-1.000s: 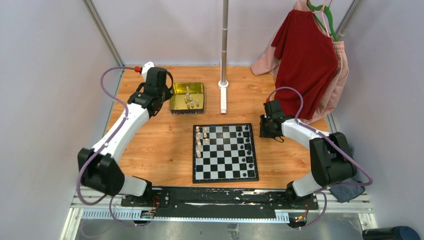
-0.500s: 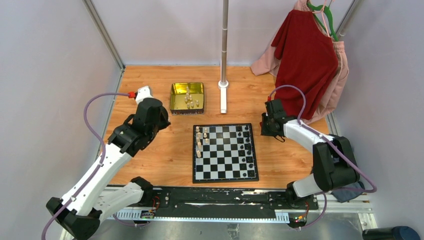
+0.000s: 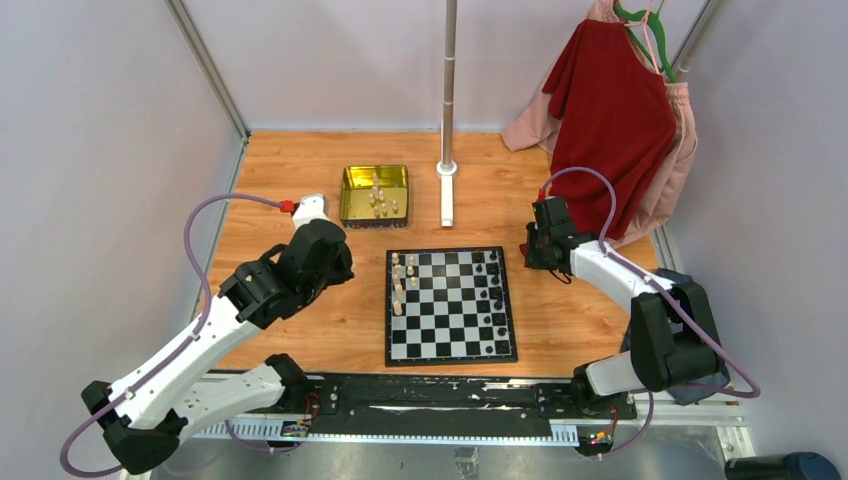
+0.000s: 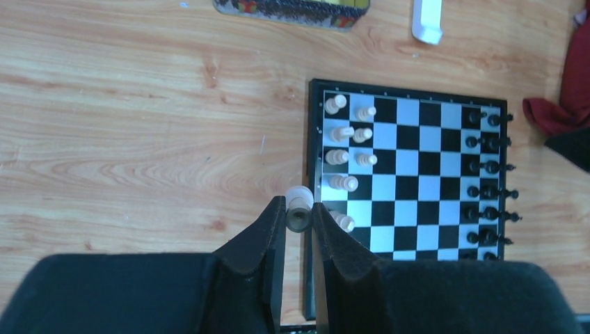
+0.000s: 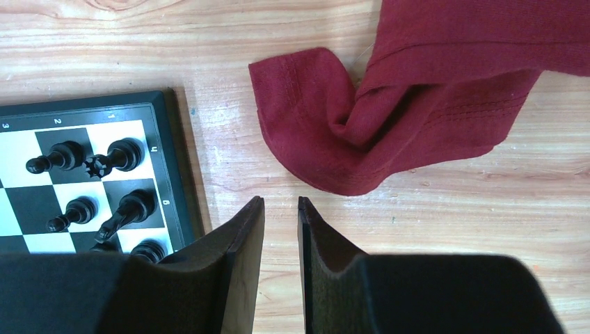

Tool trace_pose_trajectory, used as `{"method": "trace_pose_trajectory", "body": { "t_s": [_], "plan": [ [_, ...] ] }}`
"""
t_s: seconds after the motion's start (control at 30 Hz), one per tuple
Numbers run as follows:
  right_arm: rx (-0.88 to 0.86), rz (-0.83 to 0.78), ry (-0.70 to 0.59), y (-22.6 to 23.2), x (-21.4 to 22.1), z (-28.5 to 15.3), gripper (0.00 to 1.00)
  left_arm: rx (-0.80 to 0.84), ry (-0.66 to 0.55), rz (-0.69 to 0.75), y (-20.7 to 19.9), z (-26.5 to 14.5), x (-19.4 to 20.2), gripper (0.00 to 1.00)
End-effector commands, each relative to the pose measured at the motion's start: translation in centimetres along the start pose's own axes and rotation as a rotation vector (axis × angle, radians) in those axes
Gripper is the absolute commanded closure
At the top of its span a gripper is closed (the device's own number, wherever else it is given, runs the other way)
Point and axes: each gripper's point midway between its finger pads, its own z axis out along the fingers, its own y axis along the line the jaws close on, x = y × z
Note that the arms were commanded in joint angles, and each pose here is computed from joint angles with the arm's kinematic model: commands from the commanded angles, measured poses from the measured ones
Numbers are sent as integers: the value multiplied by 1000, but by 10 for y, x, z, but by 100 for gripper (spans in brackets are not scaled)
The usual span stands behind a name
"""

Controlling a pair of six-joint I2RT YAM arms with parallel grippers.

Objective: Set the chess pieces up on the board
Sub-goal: Place the chess piece on the chessboard.

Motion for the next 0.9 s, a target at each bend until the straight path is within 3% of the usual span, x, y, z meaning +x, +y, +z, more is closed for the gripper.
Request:
{"method": "trace_pose_trajectory", "body": {
  "t_s": [0.0,0.33,0.87],
  "plan": [
    [37,-6,-17,-10,-4,-5,71,-16,31,59,-2,1,19,99],
    [43,-13,-18,-12,-4,-8,71,12,68,199,-35,4,56,99],
    [37,-12,-15,-12,0,-12,71,19,94,262,-47,5,84,100]
  ]
}}
